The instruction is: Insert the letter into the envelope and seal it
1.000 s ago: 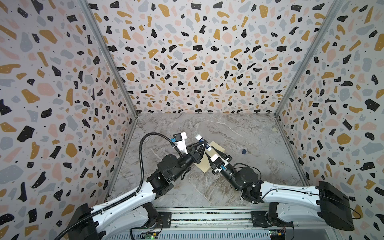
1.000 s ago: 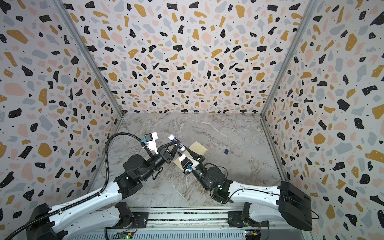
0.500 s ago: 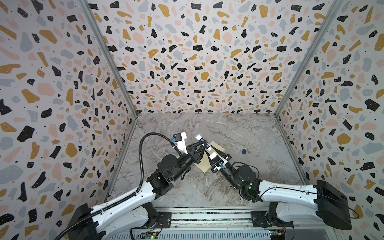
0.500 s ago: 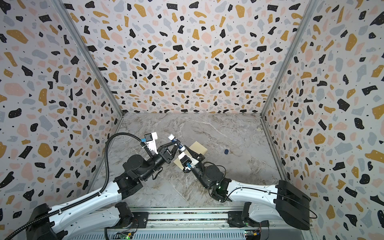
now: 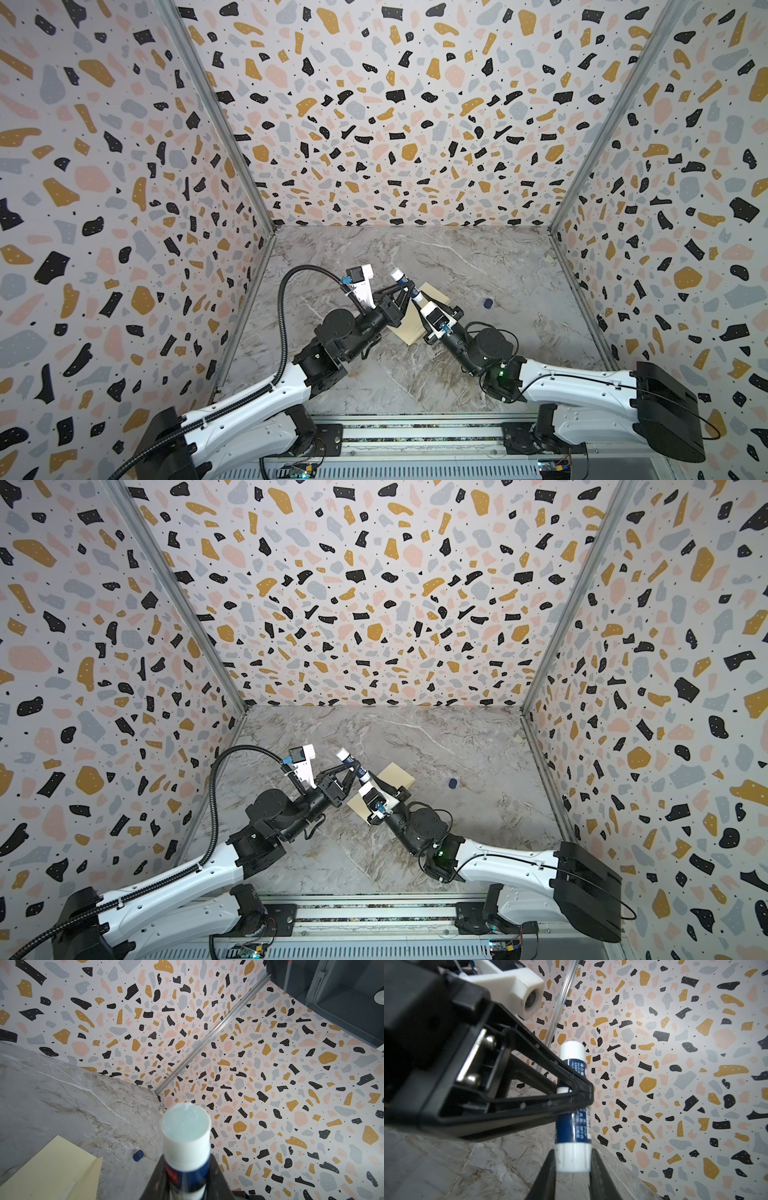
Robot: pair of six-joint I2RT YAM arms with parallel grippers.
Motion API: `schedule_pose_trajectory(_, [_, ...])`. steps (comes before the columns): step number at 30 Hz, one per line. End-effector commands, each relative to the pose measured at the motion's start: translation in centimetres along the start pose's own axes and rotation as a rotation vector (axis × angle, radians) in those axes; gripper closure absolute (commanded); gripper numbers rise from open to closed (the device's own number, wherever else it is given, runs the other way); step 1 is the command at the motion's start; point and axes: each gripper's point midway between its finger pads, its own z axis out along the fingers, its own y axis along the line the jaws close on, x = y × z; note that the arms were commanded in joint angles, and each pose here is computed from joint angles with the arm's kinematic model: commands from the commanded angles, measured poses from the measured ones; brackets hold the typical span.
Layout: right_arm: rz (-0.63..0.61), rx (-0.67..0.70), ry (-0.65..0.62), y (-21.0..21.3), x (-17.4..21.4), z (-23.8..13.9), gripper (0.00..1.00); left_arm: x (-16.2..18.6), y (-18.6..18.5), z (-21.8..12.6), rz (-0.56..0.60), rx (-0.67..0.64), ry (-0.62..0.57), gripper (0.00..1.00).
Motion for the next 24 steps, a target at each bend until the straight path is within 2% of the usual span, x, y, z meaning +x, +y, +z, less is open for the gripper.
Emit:
schedule_pose_trajectory(1, [0.189,-0.165,-0.073,0.3,-3.1,-0.3,0.87,-1.2,-2.3,0.0,0.064,0.078,-0.022,1.00])
schedule_pose_trajectory(6, [0.427,-0.430,-0.109,0.3,-4.2,-1.9,0.88,-0.8,-3.5,-0.2,0.161,0.138,0.004,1.00])
schedule_pose_trajectory(10, [0.541,-0.634,-0.091,1.1,-4.6,-3.3,0.87,-0.6,-4.6,-0.5,0.214,0.192,0.018,1.00])
schedule_pose_trajectory(14, [0.649,-0.769,-0.059,1.7,-4.6,-4.0,0.87,-0.7,-5.2,-0.8,0.240,0.224,0.014,1.00])
schedule_pose_trajectory(17, [0.707,-0.776,-0.062,1.1,-4.5,-3.9,0.87,-0.8,-5.4,-1.0,0.241,0.238,0.004,1.00])
schedule_pose_trajectory(21, [0.700,-0.749,-0.052,0.8,-4.2,-3.5,0.85,-0.9,-5.0,-1.0,0.224,0.219,-0.007,1.00])
schedule_pose_trajectory(24, [0.672,-0.687,-0.056,0.1,-4.0,-3.0,0.73,-1.2,-4.4,-0.9,0.193,0.190,-0.025,1.00])
